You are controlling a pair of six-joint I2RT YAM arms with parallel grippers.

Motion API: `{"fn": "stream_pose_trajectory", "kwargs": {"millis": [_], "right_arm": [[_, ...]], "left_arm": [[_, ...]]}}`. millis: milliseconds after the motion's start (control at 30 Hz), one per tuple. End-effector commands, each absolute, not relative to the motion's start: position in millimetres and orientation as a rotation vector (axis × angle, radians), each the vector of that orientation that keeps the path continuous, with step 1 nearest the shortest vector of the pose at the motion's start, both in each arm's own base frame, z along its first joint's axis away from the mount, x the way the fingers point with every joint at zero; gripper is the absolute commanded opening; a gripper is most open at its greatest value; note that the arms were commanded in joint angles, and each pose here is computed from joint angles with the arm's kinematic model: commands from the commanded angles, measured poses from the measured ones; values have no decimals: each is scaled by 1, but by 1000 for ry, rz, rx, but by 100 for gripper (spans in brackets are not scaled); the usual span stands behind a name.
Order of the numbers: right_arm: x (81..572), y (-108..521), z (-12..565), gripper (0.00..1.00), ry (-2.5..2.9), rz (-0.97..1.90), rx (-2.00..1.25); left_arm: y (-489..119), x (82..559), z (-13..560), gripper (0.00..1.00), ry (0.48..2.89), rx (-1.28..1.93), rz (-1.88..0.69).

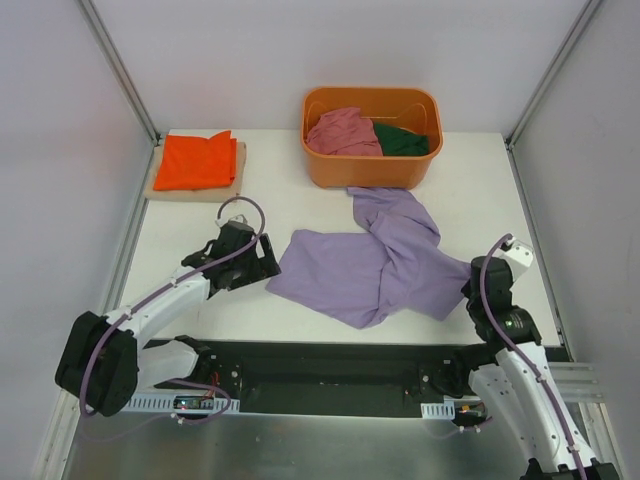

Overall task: Fold and stack the t-shirts
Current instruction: Flatten out the tshirt

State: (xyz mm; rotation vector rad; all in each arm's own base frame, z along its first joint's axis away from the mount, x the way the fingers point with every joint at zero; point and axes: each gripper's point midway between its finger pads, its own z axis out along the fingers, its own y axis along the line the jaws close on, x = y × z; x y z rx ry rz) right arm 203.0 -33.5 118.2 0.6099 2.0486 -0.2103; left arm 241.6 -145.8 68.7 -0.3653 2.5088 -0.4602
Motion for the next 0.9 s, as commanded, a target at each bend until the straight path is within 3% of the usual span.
{"fn": "stream_pose_trajectory", "kwargs": {"millis": [0,300,500,567,667,867], "right_arm": [[201,-34,109,2,2111,-242,584],[200,-33,107,3,2132,-247,570],[201,-33,108,4,2125,-249,574],[201,-33,107,4,2132,-250,574],[201,-32,107,4,2134,-249,570],[206,-26,117,3,2110,-192,547]], "left_arm": [[-144,232,54,88,2561,-437,-434],[-159,219,19,68,2735,-472,-457],[-169,206,7,45,2793,-419,-434],[-173,203,4,34,2807,-406,-423],[-176,205,4,0,2804,-388,-410],[-178,242,50,0,2617,-336,-419]]}}
